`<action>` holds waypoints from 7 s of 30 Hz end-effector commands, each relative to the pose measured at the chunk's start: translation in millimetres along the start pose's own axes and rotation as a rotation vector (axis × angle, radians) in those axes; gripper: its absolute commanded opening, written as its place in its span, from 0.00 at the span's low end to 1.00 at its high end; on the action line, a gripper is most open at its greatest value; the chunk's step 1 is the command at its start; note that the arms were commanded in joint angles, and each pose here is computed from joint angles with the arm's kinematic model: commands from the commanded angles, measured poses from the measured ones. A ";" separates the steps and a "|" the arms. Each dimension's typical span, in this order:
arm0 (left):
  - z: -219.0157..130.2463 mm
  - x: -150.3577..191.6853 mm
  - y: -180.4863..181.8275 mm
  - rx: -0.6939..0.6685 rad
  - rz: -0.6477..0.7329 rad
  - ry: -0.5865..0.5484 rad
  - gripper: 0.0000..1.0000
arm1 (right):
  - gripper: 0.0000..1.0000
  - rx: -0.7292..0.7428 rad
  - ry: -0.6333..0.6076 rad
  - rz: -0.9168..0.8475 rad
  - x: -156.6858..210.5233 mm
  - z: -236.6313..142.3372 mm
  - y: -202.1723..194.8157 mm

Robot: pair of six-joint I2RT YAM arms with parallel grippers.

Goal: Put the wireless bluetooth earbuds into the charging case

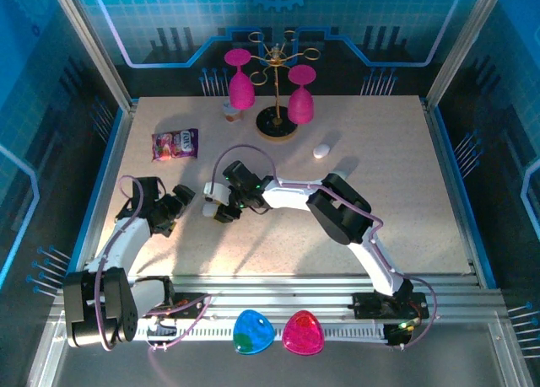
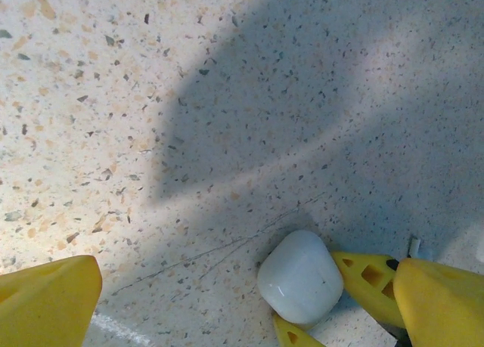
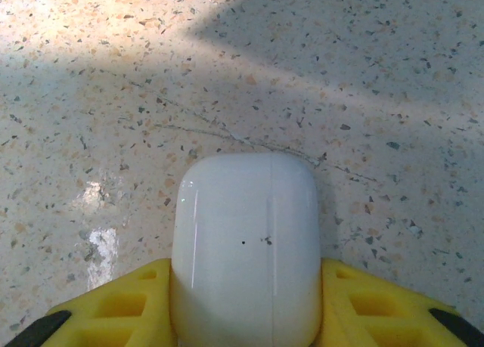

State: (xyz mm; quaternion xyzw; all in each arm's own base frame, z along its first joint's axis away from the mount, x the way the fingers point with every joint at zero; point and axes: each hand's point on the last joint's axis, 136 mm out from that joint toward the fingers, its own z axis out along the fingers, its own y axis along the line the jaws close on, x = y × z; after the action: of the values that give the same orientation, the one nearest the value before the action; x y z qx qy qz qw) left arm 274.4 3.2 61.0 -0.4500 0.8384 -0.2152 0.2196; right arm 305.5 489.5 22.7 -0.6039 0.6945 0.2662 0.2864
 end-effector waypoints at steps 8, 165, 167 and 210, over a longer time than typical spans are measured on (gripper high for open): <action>-16.7 3.9 -39.4 0.198 0.100 0.017 0.99 | 0.35 0.120 -0.102 -0.047 -26.9 -76.1 10.4; -146.6 209.0 -209.8 1.621 1.385 -0.200 0.03 | 0.79 0.115 -0.559 0.185 -52.2 -354.0 46.2; -145.4 202.2 -212.0 1.598 1.375 -0.257 0.03 | 0.80 0.137 -0.602 0.226 -51.6 -357.2 40.4; -180.4 171.2 -207.2 1.528 1.369 -0.528 0.00 | 0.36 0.475 0.322 0.931 99.1 -97.2 -49.0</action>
State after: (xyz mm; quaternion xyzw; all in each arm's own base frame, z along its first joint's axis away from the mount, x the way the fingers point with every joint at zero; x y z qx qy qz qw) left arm 226.2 -219.3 290.2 0.3398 0.4908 -0.4222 0.6822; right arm 341.9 353.6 27.5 -0.1663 0.9601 0.1461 0.1710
